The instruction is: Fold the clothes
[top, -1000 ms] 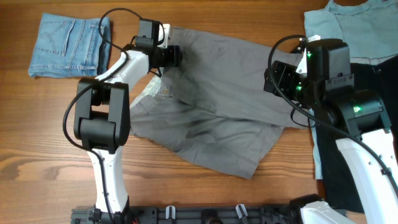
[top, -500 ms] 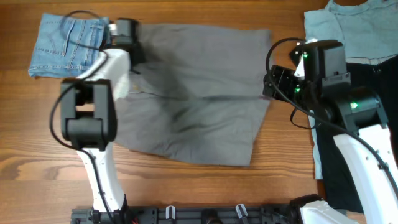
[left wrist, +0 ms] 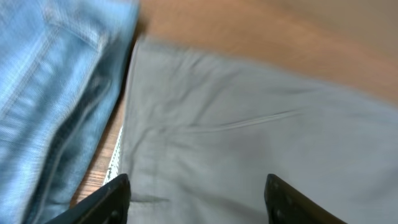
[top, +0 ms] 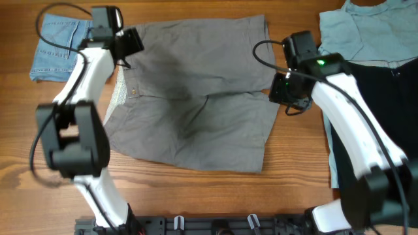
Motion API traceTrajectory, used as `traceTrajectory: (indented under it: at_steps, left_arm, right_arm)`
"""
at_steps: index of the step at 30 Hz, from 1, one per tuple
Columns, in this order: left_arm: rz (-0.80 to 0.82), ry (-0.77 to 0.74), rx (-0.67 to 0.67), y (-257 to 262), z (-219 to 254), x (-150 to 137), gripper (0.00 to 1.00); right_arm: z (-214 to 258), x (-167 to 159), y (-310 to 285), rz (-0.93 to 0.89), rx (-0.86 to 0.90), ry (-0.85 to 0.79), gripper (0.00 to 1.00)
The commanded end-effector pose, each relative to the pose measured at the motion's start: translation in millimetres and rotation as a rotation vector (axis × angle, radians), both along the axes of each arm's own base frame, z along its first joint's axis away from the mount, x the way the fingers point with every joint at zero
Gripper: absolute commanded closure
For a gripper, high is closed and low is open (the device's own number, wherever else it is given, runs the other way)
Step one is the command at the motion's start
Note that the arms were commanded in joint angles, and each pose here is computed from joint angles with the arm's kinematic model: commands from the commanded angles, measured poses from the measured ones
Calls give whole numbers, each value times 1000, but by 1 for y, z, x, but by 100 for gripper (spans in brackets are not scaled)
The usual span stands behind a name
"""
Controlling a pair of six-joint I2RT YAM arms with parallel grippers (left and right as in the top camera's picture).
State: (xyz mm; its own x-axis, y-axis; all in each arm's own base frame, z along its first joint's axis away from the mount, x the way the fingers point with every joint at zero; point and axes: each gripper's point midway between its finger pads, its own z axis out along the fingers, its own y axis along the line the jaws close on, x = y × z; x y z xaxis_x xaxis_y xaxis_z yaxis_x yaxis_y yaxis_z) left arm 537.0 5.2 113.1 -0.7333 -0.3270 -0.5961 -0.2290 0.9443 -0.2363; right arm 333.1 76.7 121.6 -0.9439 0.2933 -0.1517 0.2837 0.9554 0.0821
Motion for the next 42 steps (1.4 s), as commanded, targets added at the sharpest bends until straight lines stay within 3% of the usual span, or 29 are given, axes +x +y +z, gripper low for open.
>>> traceTrajectory:
  at_steps: [1, 3, 6, 10, 12, 14, 15, 17, 19, 20, 21, 22, 26, 29, 32, 39, 42]
  left_arm:
    - [-50, -120, -44, -12, 87, -21, 26]
    - [-50, -107, -45, -12, 104, -40, 15]
    - [-48, -67, -46, -13, 120, -69, 0]
    - [-47, -7, -50, -14, 134, -108, 0]
    - [-46, 19, -50, -14, 136, -121, 0]
    - [-45, 40, -52, -15, 137, -131, 0]
    - [-45, 51, -52, -15, 138, -137, 0]
    - [-45, 74, -53, -15, 138, -147, 0]
    - [-45, 101, -54, -15, 137, -156, 0]
    - [-45, 114, -54, -15, 137, -160, 0]
    - [-51, 127, -50, -16, 135, -164, 0]
    - [-62, 141, -43, -16, 134, -168, 0]
    - [-62, 209, -41, -15, 126, -183, 0]
    - [-47, 230, -15, -10, 123, -187, 0]
    - [-31, 233, 9, -5, 122, -186, 0]
    - [-37, 296, -3, -8, 113, -199, 0]
    - [-60, 339, -43, -15, 100, -203, 14]
  right_arm:
    - [-35, 6, -18, -26, -42, 96, 50]
    - [-54, 12, -16, 24, -17, 130, 50]
    - [-76, 16, -16, 33, -4, 164, 60]
    - [-102, 25, -13, 51, 14, 183, 76]
    - [-110, 29, -13, 51, 13, 179, 72]
    - [-120, 31, -12, 49, 14, 181, 52]
    - [-126, 30, -12, 45, 13, 191, 47]
    - [-135, 26, -13, 29, 10, 219, 47]
    - [-143, 23, -14, 31, 2, 237, 62]
    - [-145, 23, -17, 28, -13, 236, 73]
    - [-145, 25, -23, 22, -37, 229, 91]
    - [-145, 28, -32, 12, -72, 217, 96]
    - [-134, 53, -82, -81, -196, 131, 96]
    - [-120, 85, -115, -150, -160, 30, 96]
    - [-98, 111, -116, -35, -12, -56, 76]
    - [-15, 122, -109, 37, 55, -180, 69]
    - [21, 113, -83, 81, 174, -235, 64]
